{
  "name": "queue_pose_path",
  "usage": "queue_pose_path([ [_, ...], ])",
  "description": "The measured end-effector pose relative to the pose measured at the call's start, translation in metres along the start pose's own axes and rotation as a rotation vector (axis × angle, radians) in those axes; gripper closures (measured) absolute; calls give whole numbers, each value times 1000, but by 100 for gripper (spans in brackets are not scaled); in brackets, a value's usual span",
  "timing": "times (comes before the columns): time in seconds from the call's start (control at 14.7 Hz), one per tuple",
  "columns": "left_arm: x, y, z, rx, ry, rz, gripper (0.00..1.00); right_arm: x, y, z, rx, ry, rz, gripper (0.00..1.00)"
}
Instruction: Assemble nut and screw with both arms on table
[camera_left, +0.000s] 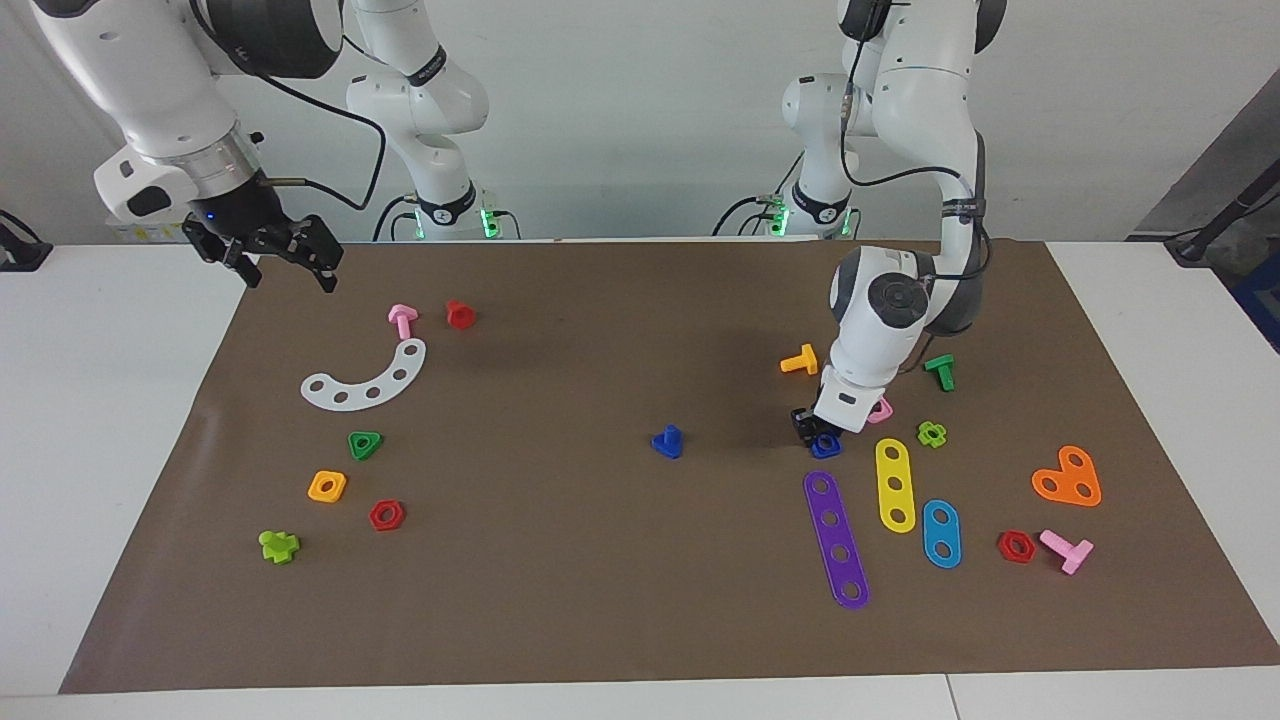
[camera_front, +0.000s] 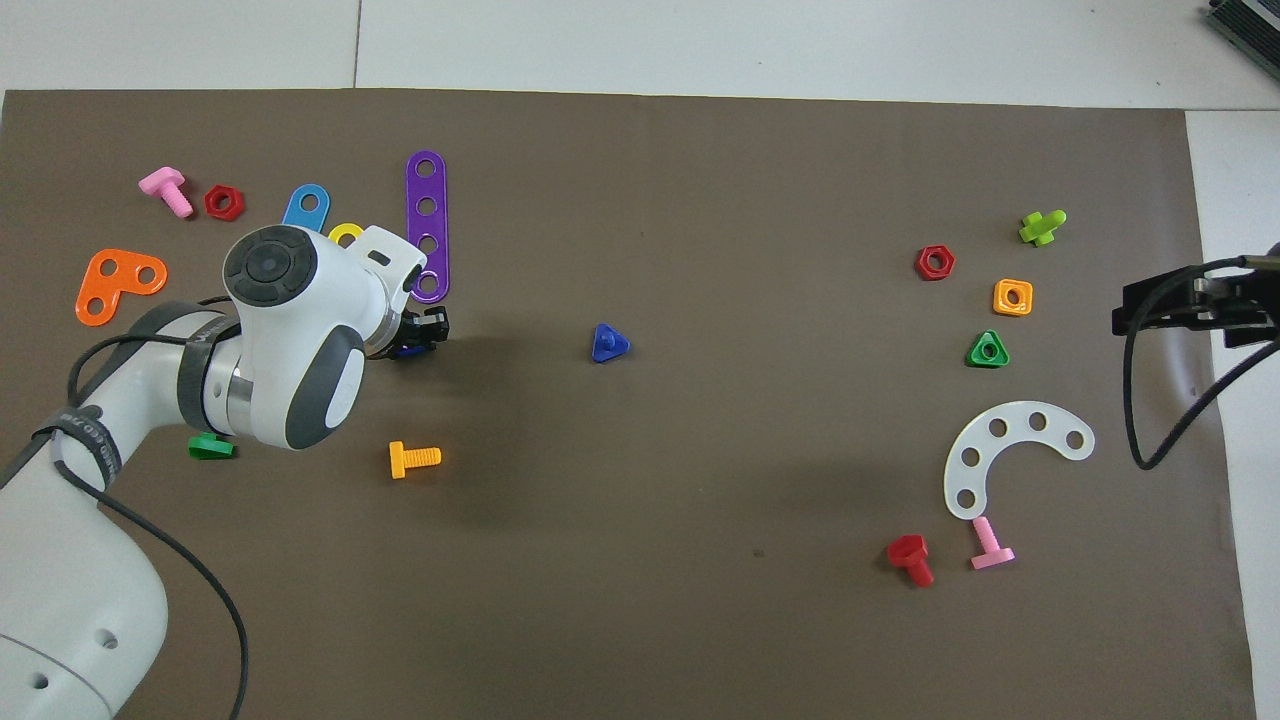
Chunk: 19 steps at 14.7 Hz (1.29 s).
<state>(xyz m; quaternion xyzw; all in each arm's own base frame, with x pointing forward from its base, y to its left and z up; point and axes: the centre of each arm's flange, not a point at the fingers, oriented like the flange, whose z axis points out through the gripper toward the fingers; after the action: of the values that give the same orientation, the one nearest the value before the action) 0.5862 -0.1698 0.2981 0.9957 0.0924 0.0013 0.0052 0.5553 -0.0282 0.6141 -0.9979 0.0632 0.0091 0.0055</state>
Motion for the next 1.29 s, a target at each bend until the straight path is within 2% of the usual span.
queue_pose_path([
  [0.41, 16, 12, -30, -14, 30, 5, 53, -1, 0, 4, 2, 17, 0, 0],
  [0.68, 10, 60, -53, -34, 54, 48, 53, -3, 1, 8, 2, 16, 1, 0],
  [1.02, -3, 126, -81, -45, 52, 61, 53, -4, 1, 8, 2, 16, 2, 0],
  [1.29, -19, 170, -87, -57, 50, 59, 53, -4, 2, 9, 2, 15, 4, 0],
])
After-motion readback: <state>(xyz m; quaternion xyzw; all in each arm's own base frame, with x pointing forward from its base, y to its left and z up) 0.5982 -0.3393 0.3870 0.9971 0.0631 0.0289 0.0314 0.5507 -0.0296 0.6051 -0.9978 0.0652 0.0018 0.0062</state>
